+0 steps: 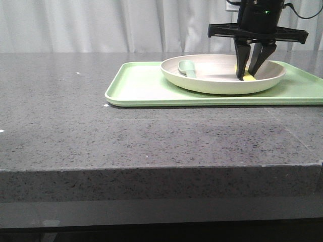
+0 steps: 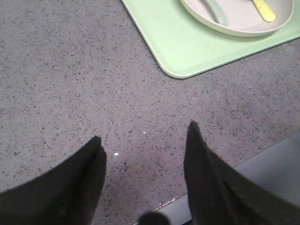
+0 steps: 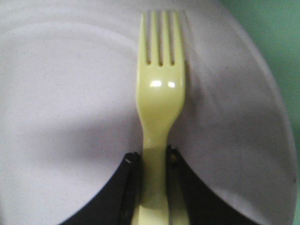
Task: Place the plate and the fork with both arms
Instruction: 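Lower the right gripper and grasp the yellow fork on the plate, then lift the fork with the right gripper and place it on the tray beside the plate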
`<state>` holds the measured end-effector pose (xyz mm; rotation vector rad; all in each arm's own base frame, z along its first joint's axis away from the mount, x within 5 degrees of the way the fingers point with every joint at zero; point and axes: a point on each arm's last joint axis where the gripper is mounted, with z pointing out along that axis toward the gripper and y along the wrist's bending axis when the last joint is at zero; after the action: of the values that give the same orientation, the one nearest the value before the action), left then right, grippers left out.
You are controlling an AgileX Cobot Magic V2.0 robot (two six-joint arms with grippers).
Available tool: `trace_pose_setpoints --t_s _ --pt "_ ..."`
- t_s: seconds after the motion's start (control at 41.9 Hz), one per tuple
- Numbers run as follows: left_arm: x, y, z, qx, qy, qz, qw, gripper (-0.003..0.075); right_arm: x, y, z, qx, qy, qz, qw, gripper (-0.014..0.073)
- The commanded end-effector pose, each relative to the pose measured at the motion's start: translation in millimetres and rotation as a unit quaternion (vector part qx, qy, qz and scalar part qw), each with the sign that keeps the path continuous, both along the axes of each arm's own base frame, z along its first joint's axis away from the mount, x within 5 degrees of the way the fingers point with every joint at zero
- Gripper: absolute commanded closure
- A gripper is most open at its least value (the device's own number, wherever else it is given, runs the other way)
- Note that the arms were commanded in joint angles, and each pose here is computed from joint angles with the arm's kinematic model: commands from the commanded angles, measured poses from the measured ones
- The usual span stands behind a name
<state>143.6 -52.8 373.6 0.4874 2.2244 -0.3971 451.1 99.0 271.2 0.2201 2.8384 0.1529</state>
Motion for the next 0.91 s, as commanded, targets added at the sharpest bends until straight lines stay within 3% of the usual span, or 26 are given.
trace_pose_setpoints --t_s 0.0,0.311,0.621,0.884 --pt "0.5 -0.5 12.9 -0.02 -0.036 0.007 0.999 0.0342 -11.5 -6.9 33.6 -0.003 -0.017 0.0 1.0 0.0518" --pt "0.5 -0.4 12.8 -0.019 -0.036 0.007 0.999 0.0342 -13.7 -7.3 40.5 -0.008 -0.019 0.015 1.0 0.054" --pt "0.1 -0.5 12.4 -0.018 -0.033 0.006 0.999 0.0342 -31.8 -12.8 93.3 -0.011 -0.084 0.057 0.995 0.054" --pt "-0.1 -0.5 12.1 -0.018 -0.032 0.005 0.999 0.0342 -59.5 -39.3 131.5 -0.023 -0.125 0.062 0.99 0.054"
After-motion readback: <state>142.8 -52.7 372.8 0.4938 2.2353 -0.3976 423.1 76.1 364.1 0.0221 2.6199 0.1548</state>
